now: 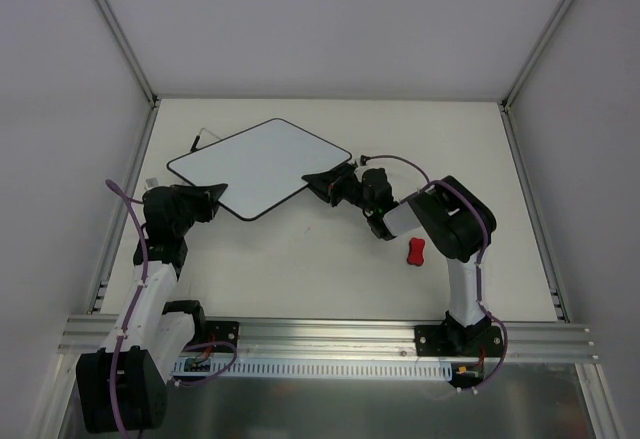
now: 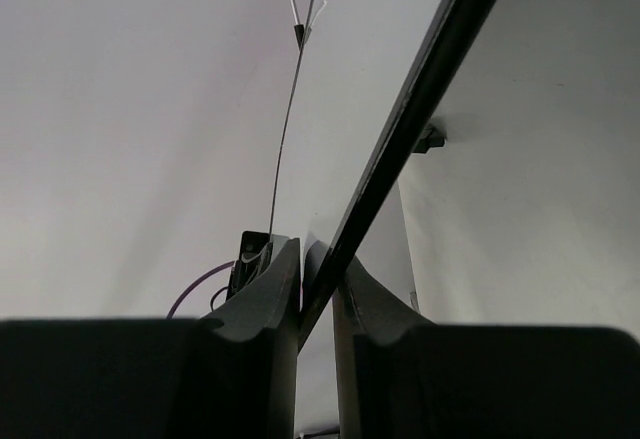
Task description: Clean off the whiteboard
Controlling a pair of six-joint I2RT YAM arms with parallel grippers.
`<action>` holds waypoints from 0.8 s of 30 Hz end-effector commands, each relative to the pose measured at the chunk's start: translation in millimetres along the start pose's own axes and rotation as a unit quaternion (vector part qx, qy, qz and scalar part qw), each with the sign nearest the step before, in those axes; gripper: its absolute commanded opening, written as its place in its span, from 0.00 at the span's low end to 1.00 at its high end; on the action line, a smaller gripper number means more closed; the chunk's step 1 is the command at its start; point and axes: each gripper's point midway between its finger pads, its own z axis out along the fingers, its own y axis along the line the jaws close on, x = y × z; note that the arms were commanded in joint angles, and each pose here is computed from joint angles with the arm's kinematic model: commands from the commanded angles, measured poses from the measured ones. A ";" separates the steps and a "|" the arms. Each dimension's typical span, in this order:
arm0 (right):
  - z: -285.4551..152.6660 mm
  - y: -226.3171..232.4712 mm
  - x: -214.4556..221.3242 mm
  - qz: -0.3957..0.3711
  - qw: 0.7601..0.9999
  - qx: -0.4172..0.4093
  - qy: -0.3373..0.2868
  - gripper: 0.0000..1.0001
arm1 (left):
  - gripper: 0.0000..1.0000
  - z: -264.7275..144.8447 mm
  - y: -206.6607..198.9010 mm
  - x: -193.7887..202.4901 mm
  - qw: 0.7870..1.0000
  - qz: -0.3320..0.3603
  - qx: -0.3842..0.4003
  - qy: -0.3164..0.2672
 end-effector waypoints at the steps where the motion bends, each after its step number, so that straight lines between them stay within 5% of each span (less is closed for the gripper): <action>1: -24.0 100.8 59.2 -0.120 0.971 -0.188 0.091 0.06 | 0.00 -9.4 -43.3 4.9 0.996 0.037 0.081 0.009; 3: -25.8 95.8 60.7 -0.120 0.971 -0.182 0.096 0.13 | 0.00 -11.2 -48.7 2.6 0.995 0.045 0.091 0.002; 6: -30.5 93.2 65.2 -0.131 0.969 -0.180 0.105 0.43 | 0.00 -15.1 -63.8 -0.3 0.991 0.065 0.117 -0.009; 7: -32.0 90.0 66.3 -0.134 0.969 -0.177 0.108 0.59 | 0.00 -16.7 -70.4 -1.1 0.989 0.073 0.127 -0.011; 13: -47.9 85.6 76.0 -0.162 0.962 -0.173 0.136 0.92 | 0.00 -30.2 -108.1 -8.7 0.973 0.127 0.187 -0.043; 24: -95.9 24.8 90.3 -0.167 0.953 -0.102 0.232 0.99 | 0.00 -65.2 -184.4 -26.5 0.917 0.220 0.306 -0.132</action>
